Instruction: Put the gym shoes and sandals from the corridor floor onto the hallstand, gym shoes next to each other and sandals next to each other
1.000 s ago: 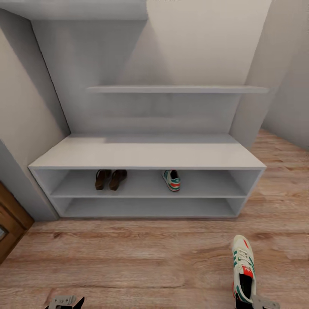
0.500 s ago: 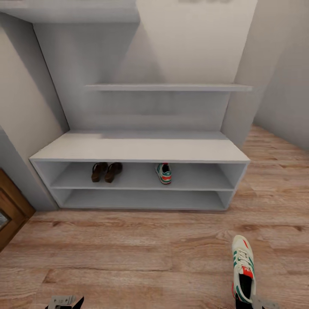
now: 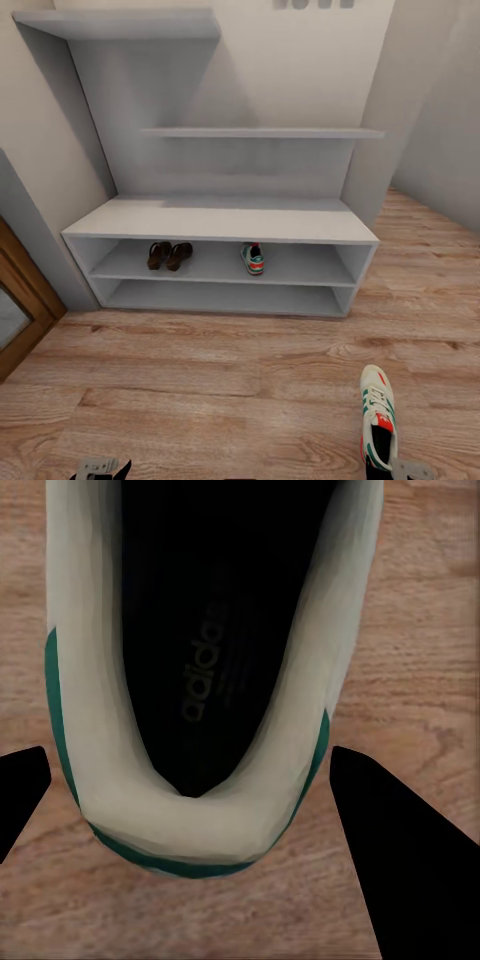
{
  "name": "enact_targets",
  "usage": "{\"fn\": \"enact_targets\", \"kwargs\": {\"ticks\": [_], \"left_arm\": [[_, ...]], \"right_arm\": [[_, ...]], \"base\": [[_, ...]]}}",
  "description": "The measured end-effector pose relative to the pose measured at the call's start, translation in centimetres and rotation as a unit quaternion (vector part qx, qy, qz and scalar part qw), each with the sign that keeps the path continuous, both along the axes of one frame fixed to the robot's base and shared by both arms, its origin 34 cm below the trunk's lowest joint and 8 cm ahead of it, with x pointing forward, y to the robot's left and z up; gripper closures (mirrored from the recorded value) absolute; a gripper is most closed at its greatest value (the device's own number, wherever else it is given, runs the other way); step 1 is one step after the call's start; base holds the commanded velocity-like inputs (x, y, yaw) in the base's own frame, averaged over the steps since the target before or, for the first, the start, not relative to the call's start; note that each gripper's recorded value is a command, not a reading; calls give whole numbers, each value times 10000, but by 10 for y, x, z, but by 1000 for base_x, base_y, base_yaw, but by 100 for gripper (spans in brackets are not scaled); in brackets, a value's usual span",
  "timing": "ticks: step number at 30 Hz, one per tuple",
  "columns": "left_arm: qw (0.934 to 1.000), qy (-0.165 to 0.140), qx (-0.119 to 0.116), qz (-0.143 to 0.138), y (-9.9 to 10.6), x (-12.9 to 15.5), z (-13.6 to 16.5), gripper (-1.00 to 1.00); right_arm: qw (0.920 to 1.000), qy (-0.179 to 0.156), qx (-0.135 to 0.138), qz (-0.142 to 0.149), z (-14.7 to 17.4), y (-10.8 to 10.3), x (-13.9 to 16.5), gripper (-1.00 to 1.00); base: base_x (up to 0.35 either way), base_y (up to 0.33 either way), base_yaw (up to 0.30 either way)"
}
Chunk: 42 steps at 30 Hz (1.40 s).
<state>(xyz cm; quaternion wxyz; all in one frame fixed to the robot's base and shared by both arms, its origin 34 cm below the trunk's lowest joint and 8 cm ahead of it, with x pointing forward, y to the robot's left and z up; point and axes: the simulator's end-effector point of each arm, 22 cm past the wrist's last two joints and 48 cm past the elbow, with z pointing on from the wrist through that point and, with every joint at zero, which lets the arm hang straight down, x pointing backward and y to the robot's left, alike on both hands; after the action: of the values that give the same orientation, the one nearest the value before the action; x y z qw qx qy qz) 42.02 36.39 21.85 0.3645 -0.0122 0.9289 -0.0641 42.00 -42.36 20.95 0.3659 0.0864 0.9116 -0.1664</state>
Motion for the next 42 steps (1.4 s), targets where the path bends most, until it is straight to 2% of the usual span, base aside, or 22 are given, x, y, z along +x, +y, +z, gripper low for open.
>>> {"fn": "enact_targets", "kwargs": {"ticks": [8,12,16,20,21,26,31,34,37,38,40,41,42], "left_arm": [[9999,24,-12,-142,-8,-3,-2,-100],[9996,-50,-78,-264,-14,-2,0,-100],[9981,-124,-331,-495,-27,-2,5,-100],[9963,-162,-518,-663,-36,-3,8,-100],[9955,-178,-584,-727,-39,-3,10,-100],[9943,-206,-660,-814,-40,-3,13,-100],[9940,-200,-675,-832,-39,-4,13,-100],[9940,-194,-677,-839,-38,-5,13,-100],[9939,-177,-677,-854,-39,-6,13,-100],[9938,-165,-685,-862,-40,-6,12,-100],[9937,-153,-691,-873,-42,-7,11,-100],[9936,-137,-693,-886,-43,-8,10,-100],[9936,-139,-692,-886,-43,-8,11,-100]], "right_arm": [[10000,-30,15,32,1,3,4,100],[9998,-198,37,76,7,9,20,100],[9991,-374,127,127,20,22,56,100],[9993,-186,288,126,23,36,76,100],[9992,-52,360,137,25,42,85,100],[9979,313,551,168,35,58,107,100],[9952,616,572,490,46,80,127,100],[9940,643,518,723,62,93,154,100],[9934,503,502,901,90,102,198,100],[9926,467,553,979,105,108,218,100],[9911,510,631,1050,116,113,235,100],[9868,802,848,1119,125,122,248,100],[9880,589,797,1185,149,123,269,100]], "base": [[-9,0,0],[-1,0,0],[0,0,0],[0,0,0],[0,0,0],[0,0,0],[0,0,0],[0,0,0],[0,0,0],[0,0,0],[0,0,0],[0,0,0],[0,0,0]]}}
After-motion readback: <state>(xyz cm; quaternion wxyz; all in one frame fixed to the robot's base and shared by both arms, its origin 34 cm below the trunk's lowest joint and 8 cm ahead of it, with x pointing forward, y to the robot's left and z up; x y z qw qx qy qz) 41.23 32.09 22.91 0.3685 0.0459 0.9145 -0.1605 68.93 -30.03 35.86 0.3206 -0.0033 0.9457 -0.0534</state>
